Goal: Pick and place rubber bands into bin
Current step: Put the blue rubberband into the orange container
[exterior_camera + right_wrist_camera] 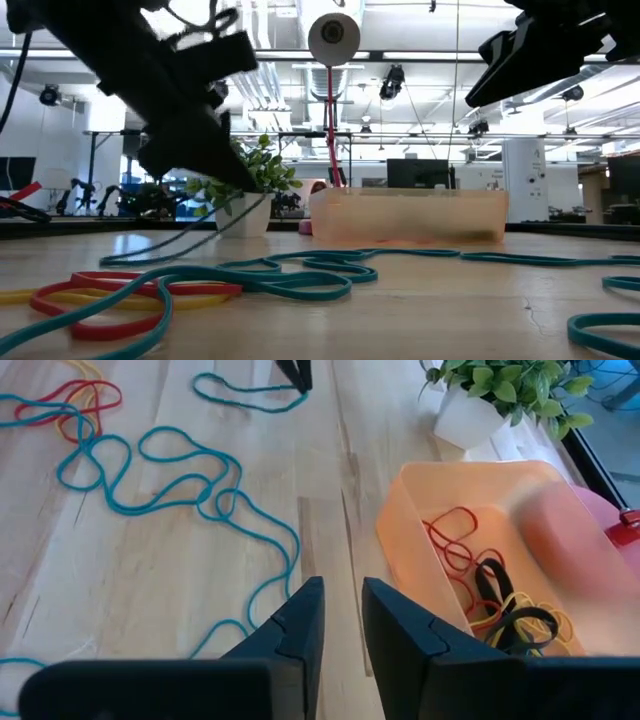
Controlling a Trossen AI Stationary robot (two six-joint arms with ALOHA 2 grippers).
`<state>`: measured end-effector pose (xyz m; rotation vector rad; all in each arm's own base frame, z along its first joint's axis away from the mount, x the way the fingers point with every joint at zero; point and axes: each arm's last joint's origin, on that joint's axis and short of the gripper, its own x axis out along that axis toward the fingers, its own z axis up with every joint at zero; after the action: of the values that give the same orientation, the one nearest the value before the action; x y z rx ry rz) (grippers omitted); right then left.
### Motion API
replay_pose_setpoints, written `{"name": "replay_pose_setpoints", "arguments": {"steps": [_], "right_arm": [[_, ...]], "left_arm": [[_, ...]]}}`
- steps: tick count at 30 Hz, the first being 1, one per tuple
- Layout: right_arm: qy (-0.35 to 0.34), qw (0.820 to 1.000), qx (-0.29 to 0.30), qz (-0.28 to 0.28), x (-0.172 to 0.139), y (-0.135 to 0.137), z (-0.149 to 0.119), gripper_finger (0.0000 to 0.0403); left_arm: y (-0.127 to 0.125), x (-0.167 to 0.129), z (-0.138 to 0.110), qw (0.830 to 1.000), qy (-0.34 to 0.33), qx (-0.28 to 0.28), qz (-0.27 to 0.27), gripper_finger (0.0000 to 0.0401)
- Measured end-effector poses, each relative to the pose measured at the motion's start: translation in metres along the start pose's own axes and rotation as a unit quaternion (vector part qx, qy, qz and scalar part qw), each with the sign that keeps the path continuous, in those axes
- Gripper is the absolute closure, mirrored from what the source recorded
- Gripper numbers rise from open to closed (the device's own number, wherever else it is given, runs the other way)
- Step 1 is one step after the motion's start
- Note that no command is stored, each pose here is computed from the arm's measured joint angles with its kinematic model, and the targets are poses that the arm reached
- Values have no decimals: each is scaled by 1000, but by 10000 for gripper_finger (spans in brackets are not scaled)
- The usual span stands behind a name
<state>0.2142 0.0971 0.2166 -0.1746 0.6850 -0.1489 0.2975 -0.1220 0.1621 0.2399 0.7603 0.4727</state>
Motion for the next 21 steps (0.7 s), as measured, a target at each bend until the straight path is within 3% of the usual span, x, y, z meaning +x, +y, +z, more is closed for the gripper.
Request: {"name": "replay_pose_setpoints", "arguments": {"steps": [10,21], "right_arm": [[0,1000,0,0,0,0,0,343],[0,1000,-4,0,0,0,0,342]], "left_arm": [[0,-12,35,995,-56,63,53,401],[13,-16,87,973,-144,111,144,401]]}}
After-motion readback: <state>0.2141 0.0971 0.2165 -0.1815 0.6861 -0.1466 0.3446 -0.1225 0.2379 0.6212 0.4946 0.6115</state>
